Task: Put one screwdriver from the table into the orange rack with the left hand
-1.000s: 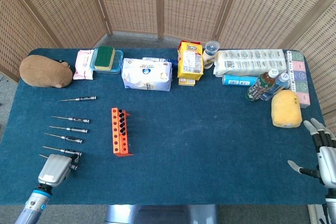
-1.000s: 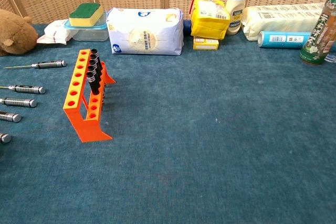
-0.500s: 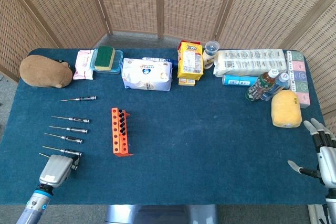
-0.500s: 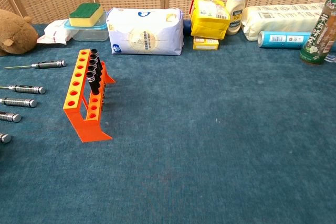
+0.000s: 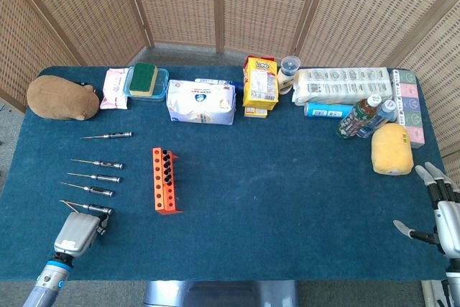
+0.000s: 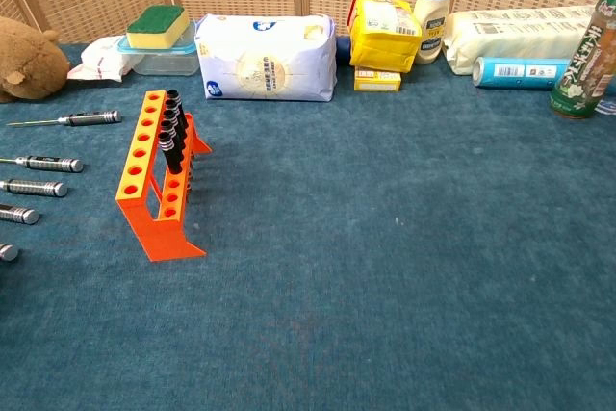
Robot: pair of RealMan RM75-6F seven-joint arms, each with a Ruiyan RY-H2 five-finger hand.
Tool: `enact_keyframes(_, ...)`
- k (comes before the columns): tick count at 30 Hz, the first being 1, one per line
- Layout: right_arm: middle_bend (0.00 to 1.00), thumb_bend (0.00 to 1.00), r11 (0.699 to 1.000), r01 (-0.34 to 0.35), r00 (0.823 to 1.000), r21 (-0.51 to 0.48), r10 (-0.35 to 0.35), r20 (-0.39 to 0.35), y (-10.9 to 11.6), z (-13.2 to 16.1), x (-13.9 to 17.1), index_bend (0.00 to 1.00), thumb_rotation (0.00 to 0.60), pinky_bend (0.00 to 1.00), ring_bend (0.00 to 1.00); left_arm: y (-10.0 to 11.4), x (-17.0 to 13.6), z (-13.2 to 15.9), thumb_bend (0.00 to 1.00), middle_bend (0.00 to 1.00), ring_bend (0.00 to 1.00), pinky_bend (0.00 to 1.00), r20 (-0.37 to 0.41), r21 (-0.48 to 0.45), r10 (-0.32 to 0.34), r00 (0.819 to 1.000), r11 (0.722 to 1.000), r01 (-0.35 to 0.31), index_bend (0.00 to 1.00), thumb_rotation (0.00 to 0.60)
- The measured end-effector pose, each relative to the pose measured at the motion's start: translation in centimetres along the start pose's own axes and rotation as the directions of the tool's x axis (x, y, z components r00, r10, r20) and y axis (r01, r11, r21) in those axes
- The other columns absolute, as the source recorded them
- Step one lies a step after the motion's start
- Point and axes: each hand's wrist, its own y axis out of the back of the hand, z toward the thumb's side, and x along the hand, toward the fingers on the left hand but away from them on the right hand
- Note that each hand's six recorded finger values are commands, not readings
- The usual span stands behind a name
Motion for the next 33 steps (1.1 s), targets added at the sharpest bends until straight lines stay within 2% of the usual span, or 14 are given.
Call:
enact_keyframes(12, 0.02, 0.00, 1.000, -0.007, 1.000, -0.002, 0.007, -0.002, -0.1, 0.1, 0.1, 0.06, 0.600, 0.00, 0.02, 2.9, -1.3, -0.1, 0.38, 1.00, 1.00, 1.00, 0.006, -0.058, 0.074, 0.997, 0.996, -0.074, 0.52, 0.600)
enact_keyframes(18, 0.02, 0.00, 1.000, -0.009, 1.000, -0.002, 0.009, -0.002, -0.2, 0.1, 0.1, 0.06, 0.600, 0.00, 0.02, 5.0, -2.0, -0.2, 0.38, 1.00, 1.00, 1.00, 0.011, -0.133, 0.122, 0.992, 0.984, -0.119, 0.52, 0.600)
enact_keyframes(26, 0.02, 0.00, 1.000, -0.016, 1.000, 0.006, 0.016, -0.002, -0.5, 0.2, 0.1, 0.06, 0.600, 0.00, 0.02, 9.3, -3.1, -0.6, 0.38, 1.00, 1.00, 1.00, 0.033, -0.271, 0.203, 0.979, 0.944, -0.187, 0.52, 0.600)
enact_keyframes(33, 0.02, 0.00, 1.000, -0.018, 1.000, 0.007, 0.018, -0.001, -0.5, 0.2, 0.0, 0.06, 0.600, 0.00, 0.02, 11.9, -3.7, -0.3, 0.38, 1.00, 1.00, 1.00, 0.070, -0.413, 0.233, 0.970, 0.892, -0.185, 0.52, 0.600)
